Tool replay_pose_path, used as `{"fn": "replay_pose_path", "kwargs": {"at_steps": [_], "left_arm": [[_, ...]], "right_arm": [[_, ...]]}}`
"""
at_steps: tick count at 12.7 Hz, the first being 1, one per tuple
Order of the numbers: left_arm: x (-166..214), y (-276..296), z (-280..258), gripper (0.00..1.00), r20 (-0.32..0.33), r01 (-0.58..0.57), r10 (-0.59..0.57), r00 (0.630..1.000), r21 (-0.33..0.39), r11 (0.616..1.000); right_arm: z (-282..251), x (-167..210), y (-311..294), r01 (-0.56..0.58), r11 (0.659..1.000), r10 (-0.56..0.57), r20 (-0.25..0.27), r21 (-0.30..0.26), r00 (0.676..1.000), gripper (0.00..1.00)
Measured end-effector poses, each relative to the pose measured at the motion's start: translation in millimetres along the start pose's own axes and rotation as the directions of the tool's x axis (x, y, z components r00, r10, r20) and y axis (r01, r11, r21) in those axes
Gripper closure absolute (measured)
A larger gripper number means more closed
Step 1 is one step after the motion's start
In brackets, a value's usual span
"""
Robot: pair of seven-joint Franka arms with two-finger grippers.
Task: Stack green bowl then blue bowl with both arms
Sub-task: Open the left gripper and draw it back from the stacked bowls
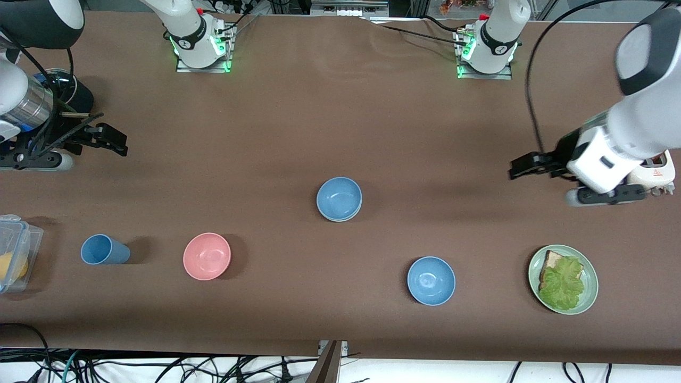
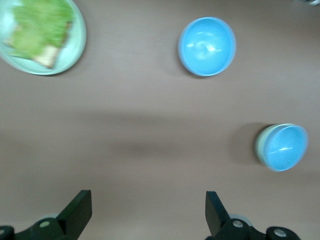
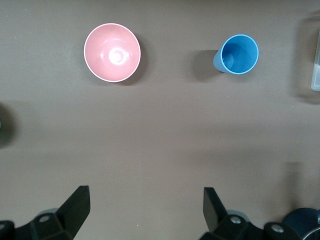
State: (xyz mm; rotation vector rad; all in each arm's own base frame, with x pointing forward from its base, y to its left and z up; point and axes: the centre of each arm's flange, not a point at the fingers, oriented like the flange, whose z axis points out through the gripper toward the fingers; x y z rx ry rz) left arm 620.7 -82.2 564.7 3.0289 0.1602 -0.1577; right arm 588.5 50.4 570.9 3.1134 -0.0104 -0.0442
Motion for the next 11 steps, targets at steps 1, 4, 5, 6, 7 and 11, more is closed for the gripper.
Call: {"fn": "replay_pose_path", "kwargs": {"at_steps": [1, 4, 5, 6, 7, 11], "left_arm": [[-6.5, -6.3, -7.0, 0.0, 0.009, -0.007, 0.007, 1.0, 0.026, 1.0], [-15.8, -20.6, -17.1, 0.0, 0.027, -0.057, 0.056, 0.998, 0.052, 0.997], [-14.6, -27.5, -17.4, 0.0, 0.028, -0.064, 0.062, 0.998, 0.051, 0.997], [-13.5, -33.8, -17.1, 0.0, 0.03, -0.066, 0.064, 0.997, 0.049, 0.997], [-12.7, -38.0, -17.1, 0.0, 0.031, -0.066, 0.065, 0.997, 0.048, 0.997], [-10.8, -49.3, -17.3, 0.0, 0.032, -0.054, 0.052, 0.998, 0.046, 0.997]], "right_arm": [[0.8, 0.3, -0.3, 0.0, 1.0, 0.0, 0.001, 0.0, 1.0, 0.0], [1.4, 0.1, -2.1, 0.004, 1.0, -0.004, 0.004, 0.0, 1.0, 0.0], [2.2, -0.9, -2.0, 0.004, 1.0, -0.003, 0.013, -0.001, 1.0, 0.0], [3.4, -2.3, -1.9, 0.004, 1.0, -0.004, 0.027, -0.002, 1.0, 0.0], [4.1, -3.2, -1.8, 0.004, 1.0, -0.004, 0.035, -0.003, 0.999, 0.0], [5.1, -4.2, 0.1, 0.0, 1.0, 0.0, 0.046, -0.004, 0.999, 0.0]]}}
